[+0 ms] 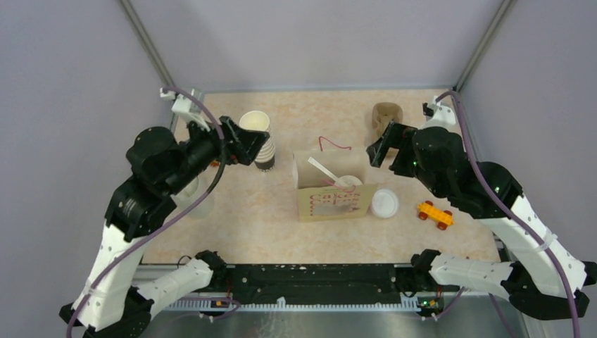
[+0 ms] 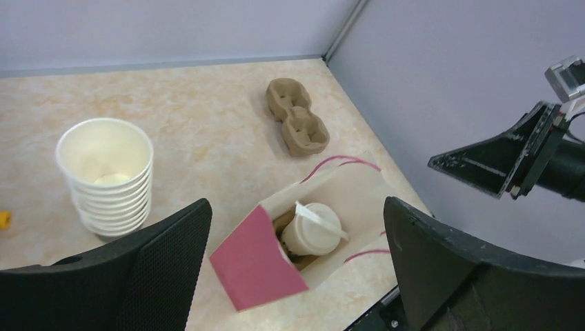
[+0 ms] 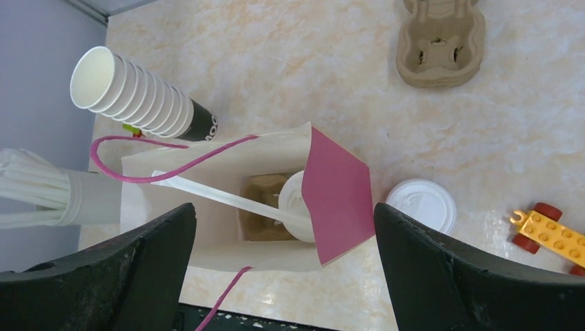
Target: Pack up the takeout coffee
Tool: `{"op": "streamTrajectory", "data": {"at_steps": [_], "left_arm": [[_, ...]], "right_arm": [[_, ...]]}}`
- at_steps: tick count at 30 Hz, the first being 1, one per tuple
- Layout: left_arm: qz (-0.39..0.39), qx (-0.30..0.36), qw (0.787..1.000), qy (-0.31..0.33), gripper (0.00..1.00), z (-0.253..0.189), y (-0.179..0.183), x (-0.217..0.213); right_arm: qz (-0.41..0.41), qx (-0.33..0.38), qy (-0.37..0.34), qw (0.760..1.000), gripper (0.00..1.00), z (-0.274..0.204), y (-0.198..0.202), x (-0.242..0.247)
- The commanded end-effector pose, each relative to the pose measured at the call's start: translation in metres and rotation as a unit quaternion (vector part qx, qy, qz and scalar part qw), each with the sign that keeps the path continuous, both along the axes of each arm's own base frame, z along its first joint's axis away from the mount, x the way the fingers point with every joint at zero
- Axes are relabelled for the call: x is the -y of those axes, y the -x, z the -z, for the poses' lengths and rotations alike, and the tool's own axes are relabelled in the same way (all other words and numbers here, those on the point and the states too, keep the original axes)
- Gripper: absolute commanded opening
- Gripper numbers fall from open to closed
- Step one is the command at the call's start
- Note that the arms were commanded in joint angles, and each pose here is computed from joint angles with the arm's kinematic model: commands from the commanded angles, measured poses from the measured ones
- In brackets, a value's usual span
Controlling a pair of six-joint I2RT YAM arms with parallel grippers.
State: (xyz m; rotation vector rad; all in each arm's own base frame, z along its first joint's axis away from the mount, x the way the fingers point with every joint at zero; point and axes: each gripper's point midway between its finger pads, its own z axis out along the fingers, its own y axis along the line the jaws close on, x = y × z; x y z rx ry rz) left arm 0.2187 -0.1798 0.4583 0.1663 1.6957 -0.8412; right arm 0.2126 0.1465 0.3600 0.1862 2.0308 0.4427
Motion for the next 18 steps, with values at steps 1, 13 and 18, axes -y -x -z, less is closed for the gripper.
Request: {"op": "streamTrajectory", "data": {"at_steps": [1, 13, 18], "left_arm": [[-0.052, -0.004, 0.998, -0.025, 0.99, 0.025, 0.017, -0.035], [-0.086, 0.018, 0.996, -0.007, 0.99, 0.035, 0.03, -0.057], [-0.086, 0.031, 0.996, -0.004, 0.99, 0.028, 0.03, -0.058]], "right_arm": [[0.036, 0.011, -0.05, 0.998, 0.98, -0.017, 0.004, 0.012], [-0.001, 0.111, -0.063, 0.992, 0.98, -0.054, 0.014, 0.028], [-0.005, 0.111, -0.072, 0.991, 0.99, -0.055, 0.016, 0.027]]}}
